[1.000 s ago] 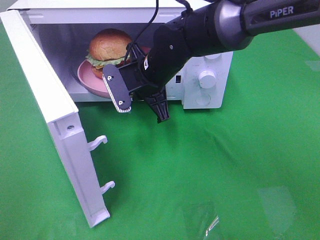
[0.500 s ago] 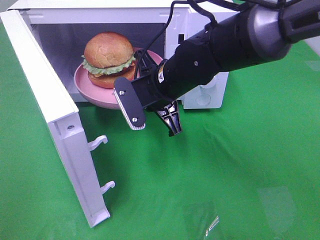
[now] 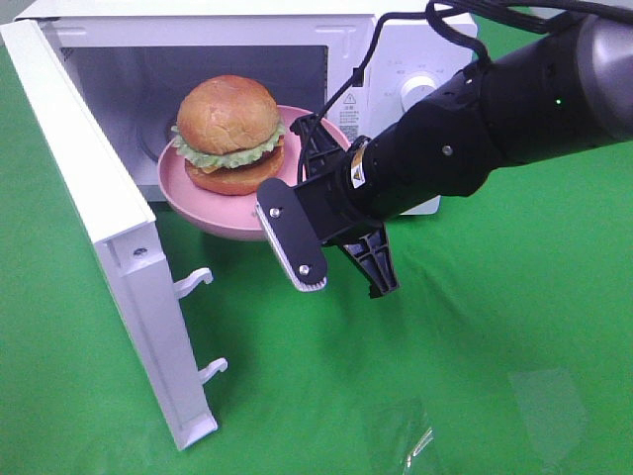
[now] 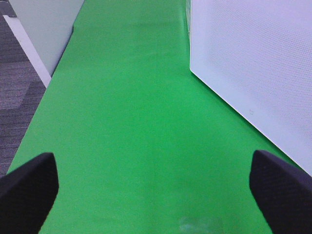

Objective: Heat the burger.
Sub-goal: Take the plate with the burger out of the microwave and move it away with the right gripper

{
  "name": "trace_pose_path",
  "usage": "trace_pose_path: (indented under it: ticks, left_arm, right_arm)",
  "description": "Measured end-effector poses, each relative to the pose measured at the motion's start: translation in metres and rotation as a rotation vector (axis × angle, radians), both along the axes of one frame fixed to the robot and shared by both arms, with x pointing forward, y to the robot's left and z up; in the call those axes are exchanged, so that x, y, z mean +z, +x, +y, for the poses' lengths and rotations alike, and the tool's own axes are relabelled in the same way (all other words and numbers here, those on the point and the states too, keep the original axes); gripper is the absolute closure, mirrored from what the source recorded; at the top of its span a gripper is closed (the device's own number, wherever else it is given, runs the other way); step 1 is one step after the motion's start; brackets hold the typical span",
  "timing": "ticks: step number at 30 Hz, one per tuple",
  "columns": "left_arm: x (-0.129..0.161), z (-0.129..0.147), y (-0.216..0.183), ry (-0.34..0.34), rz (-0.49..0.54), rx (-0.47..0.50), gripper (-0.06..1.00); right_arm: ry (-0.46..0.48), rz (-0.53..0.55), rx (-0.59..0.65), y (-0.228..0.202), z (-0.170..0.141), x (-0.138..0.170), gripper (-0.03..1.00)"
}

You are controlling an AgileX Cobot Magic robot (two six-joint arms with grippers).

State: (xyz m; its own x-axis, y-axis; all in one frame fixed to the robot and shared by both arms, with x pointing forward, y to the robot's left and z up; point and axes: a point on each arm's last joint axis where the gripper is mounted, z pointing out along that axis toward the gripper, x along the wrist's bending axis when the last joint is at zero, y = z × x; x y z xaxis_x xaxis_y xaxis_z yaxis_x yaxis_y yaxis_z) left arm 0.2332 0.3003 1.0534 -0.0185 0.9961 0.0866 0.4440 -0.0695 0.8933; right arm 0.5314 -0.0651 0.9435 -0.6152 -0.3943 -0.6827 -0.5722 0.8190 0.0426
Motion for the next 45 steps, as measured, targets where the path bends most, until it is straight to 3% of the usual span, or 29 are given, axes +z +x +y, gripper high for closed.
trace_pose_path:
  ticks: [30,45]
  left_arm:
    - [0.000,0.000,0.000,0.000,0.000,0.000,-0.04]
    - [0.000,0.000,0.000,0.000,0.000,0.000,-0.04]
  right_arm:
    - [0.051,0.043,-0.079,-0.087,-0.071,0.030,0.88]
    - [-0.029,0.073,-0.111,-0.139,-0.118,0.044,0.88]
